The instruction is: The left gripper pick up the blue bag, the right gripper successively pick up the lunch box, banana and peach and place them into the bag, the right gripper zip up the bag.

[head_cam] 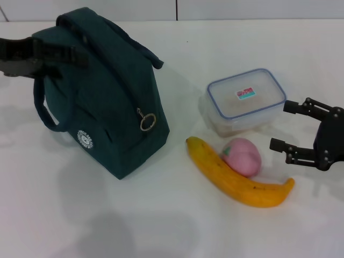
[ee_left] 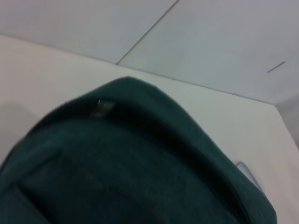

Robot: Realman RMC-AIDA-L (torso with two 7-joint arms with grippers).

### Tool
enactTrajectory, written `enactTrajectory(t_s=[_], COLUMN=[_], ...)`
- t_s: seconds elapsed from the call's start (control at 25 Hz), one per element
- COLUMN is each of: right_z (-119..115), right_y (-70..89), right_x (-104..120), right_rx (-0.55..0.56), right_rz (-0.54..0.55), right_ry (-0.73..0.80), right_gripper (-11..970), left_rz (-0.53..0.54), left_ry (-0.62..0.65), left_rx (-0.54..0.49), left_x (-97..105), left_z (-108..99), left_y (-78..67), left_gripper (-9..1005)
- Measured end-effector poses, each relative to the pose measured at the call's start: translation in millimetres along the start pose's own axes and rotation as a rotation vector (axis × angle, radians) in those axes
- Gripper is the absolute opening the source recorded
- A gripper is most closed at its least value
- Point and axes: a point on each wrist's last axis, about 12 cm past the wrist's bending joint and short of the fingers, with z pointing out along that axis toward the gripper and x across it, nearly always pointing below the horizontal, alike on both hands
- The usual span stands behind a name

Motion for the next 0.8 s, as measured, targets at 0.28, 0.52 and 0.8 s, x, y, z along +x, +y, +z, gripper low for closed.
enactTrajectory(t_s=[0.28, 0.52, 0.8], right_z=[-3.0, -3.3, -3.4], right_y=[2.2, 2.2, 2.1], right_x=[2.2, 1.4, 0.9], right_rx=[0.006, 0.011, 0.010], right_rz=[0.007, 0.006, 0.010], right_ry=[0.003, -0.007, -0.009], right_gripper=[844, 845, 844], left_rz=[0.125, 0.112, 0.107], left_ry=[-0.031, -0.026, -0.018], left_rx=[-0.011, -0.034, -0.031], left_x=[1.0, 1.9, 3.8], left_z=[5.5, 4.8, 5.3], left_y=[-1.2, 2.3, 3.0], left_gripper=[787, 644, 355])
